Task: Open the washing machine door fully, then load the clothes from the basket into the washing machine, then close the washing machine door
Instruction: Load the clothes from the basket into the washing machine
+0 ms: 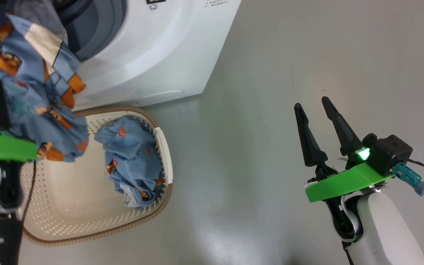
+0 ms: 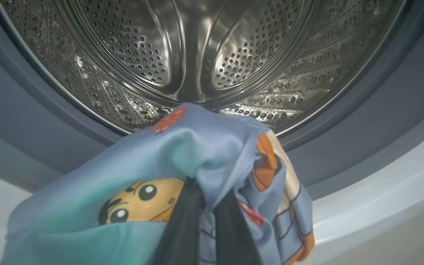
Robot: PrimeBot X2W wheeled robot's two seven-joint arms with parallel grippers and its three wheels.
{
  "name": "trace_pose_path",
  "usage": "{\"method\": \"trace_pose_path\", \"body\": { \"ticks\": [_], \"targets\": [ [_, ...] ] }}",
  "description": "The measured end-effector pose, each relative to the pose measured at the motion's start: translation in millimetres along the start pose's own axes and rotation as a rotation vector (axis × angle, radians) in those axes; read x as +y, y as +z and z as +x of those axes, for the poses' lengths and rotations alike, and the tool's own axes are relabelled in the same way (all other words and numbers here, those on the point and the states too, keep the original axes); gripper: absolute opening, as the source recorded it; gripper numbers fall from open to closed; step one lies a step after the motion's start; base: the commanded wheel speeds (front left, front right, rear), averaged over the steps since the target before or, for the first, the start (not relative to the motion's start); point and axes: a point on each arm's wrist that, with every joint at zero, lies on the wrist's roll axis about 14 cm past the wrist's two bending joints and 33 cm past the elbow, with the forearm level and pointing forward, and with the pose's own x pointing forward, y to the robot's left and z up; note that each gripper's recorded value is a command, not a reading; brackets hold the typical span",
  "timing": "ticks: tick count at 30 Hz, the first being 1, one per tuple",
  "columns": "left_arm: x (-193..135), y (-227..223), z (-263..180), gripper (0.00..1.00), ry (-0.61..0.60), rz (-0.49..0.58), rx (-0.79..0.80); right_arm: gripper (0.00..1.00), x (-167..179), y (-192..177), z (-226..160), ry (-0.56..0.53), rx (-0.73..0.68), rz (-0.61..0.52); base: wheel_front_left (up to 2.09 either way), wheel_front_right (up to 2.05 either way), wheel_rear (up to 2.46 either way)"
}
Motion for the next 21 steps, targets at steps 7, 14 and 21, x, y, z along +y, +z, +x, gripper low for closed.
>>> {"method": "trace_pose_path", "body": {
  "ticks": [7,14,21],
  "targets": [
    [-18.9,22.0,55.8,0.00,-0.047,0.030,-0.013,1.00,-4.1,-6.4,-1.7,-0.010,0.018,-0.005,0.00,0.00,0.00],
    [-10.8,8.4,105.7,0.00,-0.013,0.086,0.078,1.00,-16.0,-10.9,-6.9,-0.042,0.035,-0.007,0.00,0.00,0.00],
    [-24.5,27.4,151.6,0.00,-0.041,0.115,-0.032,1.00,-34.4,-17.7,-13.3,-0.096,0.058,-0.011,0.00,0.00,0.00]
  ]
}}
